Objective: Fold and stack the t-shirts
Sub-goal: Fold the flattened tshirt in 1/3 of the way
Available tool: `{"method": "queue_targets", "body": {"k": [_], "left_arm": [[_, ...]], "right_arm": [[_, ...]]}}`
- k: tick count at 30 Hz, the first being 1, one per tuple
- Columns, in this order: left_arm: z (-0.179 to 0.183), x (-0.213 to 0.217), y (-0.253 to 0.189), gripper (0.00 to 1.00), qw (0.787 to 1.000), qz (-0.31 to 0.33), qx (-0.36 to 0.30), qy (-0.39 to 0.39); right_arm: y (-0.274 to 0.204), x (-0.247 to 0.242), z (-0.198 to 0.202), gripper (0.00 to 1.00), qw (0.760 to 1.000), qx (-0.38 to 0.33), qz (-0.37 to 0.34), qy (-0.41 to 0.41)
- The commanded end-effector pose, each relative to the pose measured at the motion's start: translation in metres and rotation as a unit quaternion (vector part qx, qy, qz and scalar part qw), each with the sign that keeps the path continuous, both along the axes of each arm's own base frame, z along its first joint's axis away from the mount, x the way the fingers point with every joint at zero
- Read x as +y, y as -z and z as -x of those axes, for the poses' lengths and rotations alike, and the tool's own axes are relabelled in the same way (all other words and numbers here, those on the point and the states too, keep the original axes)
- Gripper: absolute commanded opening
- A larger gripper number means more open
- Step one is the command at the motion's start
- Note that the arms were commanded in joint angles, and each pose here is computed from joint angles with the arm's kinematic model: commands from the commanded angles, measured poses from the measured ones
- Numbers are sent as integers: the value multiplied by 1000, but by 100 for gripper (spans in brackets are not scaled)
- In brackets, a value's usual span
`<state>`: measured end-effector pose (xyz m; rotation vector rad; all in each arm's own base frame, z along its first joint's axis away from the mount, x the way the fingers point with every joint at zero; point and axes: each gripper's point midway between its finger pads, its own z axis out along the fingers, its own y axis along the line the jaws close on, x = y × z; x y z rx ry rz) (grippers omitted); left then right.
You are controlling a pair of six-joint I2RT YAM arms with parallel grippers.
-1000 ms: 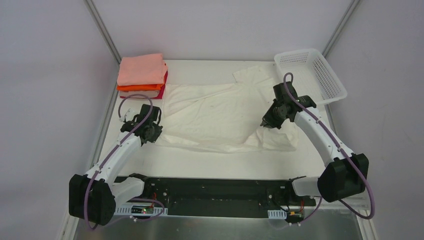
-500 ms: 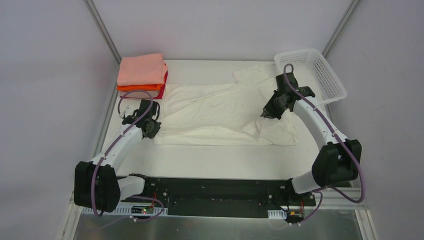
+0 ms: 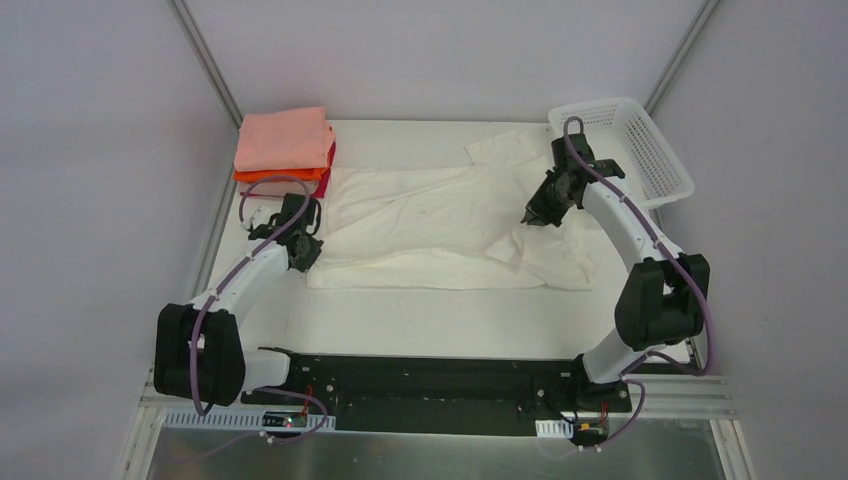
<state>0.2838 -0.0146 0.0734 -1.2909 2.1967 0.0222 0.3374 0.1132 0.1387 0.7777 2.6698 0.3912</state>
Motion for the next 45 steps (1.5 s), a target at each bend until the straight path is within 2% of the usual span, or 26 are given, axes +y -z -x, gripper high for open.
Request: {"method": "queue_targets", "body": {"k": [1,14,15,18,20,23,24,27,31,34,37,41,45], "left_arm": [[-14,12,-7,0,1000,-27,-10,-9],[-26,18,12,0,999,-40,27,-19],[-28,17,13,8,999,-38,30,-17],[-30,18,17,56,998,-40,42,-8],[-31,20,15,74,998,-43,41,-7],[-30,23,1,98,999,-47,25,-2],[-29,24,-7,99,999,-50,15,0],[-22,29,-35,99,998,-64,-18,7],[-17,10,-52,99,996,-33,-41,69],[-17,-18,-51,99,990,6,-44,136],[-18,-57,-44,99,974,35,-45,218],[-19,-94,-26,99,954,70,-36,290],[-18,-91,-1,99,955,61,-6,291]], "right_arm": [[-20,1,-23,0,999,-33,-1,-18],[5,-1,-43,1,1000,5,21,-12],[8,-2,-47,2,1000,7,25,-8],[15,-7,-64,10,999,4,33,15],[16,-9,-83,13,999,-9,31,36],[17,-7,-105,33,998,-11,14,55],[14,-6,-109,43,998,-14,10,55],[-1,-7,-110,62,999,-27,15,42],[-12,-7,-78,98,999,-44,7,16],[0,7,-40,99,998,-39,-39,-10],[27,24,-6,100,997,-25,-70,-35],[47,33,0,100,996,-24,-66,-55],[58,33,-13,100,996,-40,-46,-65]]}}
